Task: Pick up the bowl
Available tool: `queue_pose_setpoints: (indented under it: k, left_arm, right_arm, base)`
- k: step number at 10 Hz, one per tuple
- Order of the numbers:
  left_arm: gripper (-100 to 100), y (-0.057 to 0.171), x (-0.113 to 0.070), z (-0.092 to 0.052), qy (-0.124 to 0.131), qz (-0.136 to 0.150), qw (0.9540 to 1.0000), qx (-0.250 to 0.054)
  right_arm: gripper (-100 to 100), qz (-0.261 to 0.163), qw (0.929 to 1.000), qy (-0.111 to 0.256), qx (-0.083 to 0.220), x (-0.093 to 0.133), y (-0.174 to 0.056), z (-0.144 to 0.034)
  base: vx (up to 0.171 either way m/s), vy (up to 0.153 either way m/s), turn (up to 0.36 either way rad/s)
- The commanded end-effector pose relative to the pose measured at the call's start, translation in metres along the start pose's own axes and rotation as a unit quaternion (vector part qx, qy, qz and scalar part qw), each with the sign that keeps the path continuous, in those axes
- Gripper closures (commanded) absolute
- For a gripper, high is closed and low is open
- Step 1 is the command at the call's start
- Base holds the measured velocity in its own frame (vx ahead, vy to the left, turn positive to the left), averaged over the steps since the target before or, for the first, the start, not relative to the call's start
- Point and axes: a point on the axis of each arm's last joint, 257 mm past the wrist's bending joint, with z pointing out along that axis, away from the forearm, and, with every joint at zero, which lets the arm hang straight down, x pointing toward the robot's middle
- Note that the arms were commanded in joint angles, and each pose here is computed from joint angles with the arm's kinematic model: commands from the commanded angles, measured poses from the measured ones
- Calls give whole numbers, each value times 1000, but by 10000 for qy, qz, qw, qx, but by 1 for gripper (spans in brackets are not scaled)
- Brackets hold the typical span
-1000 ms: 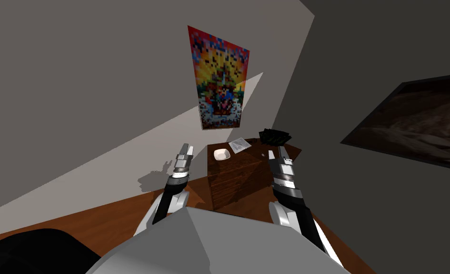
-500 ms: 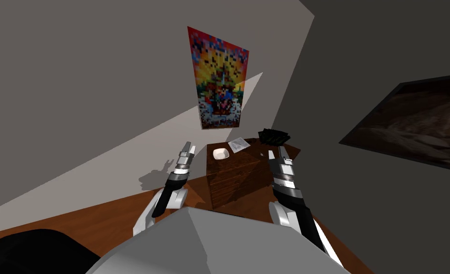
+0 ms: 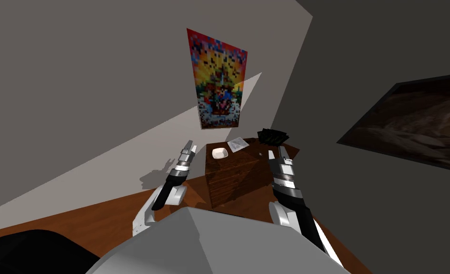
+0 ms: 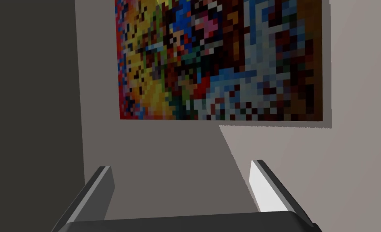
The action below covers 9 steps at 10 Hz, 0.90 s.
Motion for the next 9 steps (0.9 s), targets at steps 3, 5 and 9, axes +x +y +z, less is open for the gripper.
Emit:
queue_pose_setpoints:
  k: [3,5,9]
  left_arm:
    - [-100,16,-1,11,125,-122,9994,-292]
    - [-100,24,-2,15,175,-179,9986,-456]
    - [-100,41,-5,24,255,-291,9961,-795]
  right_arm:
    - [0,0,10000,0,0,0,0,0]
    - [0,0,10000,0,0,0,0,0]
    - [0,0,10000,0,0,0,0,0]
  base:
    - [-12,-39,8]
    - [-12,-44,7]
    - [-8,-51,8]
